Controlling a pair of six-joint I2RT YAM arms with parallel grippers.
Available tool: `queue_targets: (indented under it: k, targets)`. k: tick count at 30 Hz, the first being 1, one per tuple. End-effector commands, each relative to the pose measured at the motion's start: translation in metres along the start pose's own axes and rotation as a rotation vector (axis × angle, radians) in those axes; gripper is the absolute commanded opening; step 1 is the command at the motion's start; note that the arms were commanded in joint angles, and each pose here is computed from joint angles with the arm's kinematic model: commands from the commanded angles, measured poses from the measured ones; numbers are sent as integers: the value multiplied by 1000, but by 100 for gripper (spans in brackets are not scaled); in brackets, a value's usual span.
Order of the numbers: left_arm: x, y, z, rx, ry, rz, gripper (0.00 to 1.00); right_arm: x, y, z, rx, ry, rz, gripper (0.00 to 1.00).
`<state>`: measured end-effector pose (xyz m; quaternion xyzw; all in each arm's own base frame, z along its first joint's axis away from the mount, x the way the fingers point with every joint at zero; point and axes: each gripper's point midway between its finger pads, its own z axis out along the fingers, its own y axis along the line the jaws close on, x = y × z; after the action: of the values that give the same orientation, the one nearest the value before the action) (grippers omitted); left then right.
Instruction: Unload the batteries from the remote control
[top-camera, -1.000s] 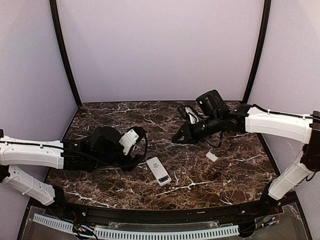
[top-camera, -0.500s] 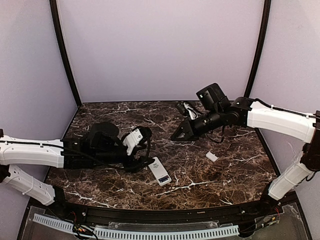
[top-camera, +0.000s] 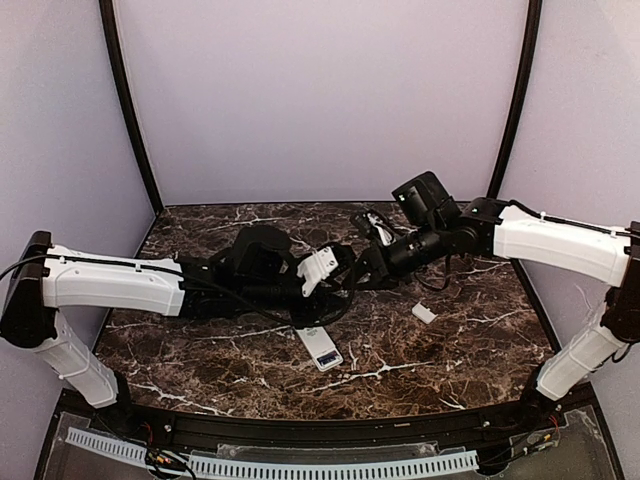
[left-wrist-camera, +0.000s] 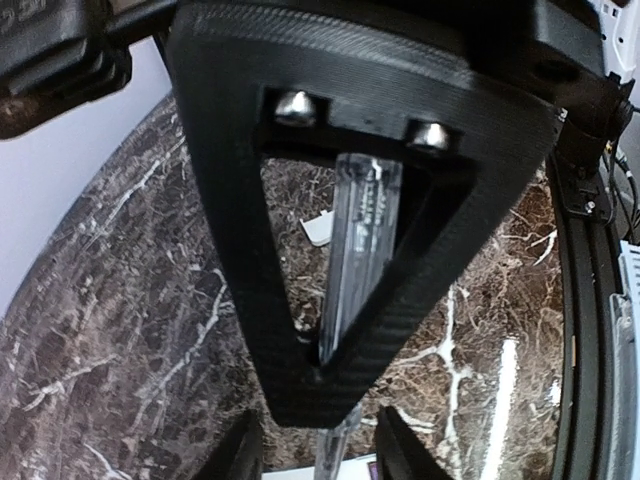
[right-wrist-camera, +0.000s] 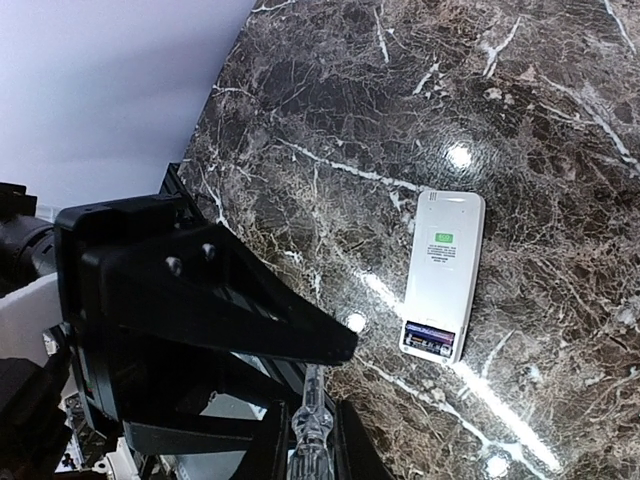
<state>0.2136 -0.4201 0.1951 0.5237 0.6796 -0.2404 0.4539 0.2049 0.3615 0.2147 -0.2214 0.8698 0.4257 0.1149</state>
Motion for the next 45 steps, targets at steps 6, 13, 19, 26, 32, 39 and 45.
queue_targets:
  k: [6, 13, 19, 26, 32, 39, 45]
  targets:
    - [-14, -6, 7, 56, -11, 38, 3, 3, 22, -10, -86, -11, -47, 0]
    - [-20, -15, 1, 116, -19, 26, 0, 10, 32, -15, -140, 2, -127, 12]
    - [-23, -31, -7, 215, -10, 12, 0, 16, 47, -30, -183, 5, -226, 38]
    - [-24, -40, -6, 275, 18, -26, 0, 27, 45, -36, -169, 43, -263, 39]
    - [-22, -37, -5, 259, 30, -32, 0, 33, 37, -38, -126, 61, -258, 31]
    - [-20, -35, -2, 250, 41, -32, 0, 32, 31, -34, -102, 67, -239, 19]
    - [-17, -33, -1, 239, 52, -27, 0, 29, 28, -29, -89, 70, -229, 8]
